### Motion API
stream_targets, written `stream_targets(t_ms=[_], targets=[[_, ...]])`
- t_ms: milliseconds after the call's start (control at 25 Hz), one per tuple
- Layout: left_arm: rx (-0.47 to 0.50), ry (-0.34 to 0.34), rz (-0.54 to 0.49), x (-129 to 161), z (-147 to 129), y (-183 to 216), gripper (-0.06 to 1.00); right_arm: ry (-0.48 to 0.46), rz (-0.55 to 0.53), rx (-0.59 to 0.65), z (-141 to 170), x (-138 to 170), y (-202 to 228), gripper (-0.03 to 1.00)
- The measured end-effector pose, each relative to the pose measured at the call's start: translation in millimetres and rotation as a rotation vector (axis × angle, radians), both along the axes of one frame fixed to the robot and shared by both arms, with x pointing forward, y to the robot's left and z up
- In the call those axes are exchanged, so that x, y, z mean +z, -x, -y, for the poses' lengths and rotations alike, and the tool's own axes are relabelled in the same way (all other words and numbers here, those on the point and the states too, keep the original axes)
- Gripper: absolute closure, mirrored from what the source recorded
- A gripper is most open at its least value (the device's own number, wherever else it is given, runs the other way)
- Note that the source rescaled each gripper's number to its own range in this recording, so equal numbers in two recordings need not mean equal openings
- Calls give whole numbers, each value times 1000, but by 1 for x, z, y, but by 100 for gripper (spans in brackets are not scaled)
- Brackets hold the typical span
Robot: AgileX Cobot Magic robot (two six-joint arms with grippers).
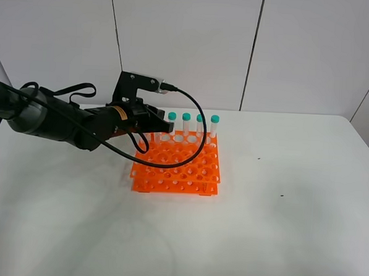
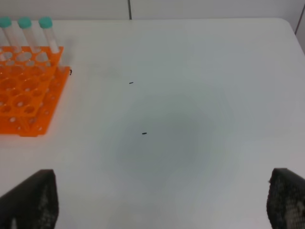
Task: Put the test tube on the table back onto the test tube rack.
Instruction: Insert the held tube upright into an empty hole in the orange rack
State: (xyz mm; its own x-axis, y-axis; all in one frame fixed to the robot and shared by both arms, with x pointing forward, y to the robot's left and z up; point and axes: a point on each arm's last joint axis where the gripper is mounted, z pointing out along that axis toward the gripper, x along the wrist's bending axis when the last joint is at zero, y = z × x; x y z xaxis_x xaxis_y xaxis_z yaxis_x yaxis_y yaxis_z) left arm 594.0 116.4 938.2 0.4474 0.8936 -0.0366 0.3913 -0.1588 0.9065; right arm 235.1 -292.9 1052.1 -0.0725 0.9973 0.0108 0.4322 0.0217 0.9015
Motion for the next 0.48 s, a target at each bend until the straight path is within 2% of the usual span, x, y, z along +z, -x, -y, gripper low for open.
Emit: stream_targets(t_ms=[320,480], targets=[[8,16,-6,-1,0,0,94,0,0,0,0,0,0,-3],[18,26,-35,-12,1,-1,94,0,0,0,0,0,0,-3]])
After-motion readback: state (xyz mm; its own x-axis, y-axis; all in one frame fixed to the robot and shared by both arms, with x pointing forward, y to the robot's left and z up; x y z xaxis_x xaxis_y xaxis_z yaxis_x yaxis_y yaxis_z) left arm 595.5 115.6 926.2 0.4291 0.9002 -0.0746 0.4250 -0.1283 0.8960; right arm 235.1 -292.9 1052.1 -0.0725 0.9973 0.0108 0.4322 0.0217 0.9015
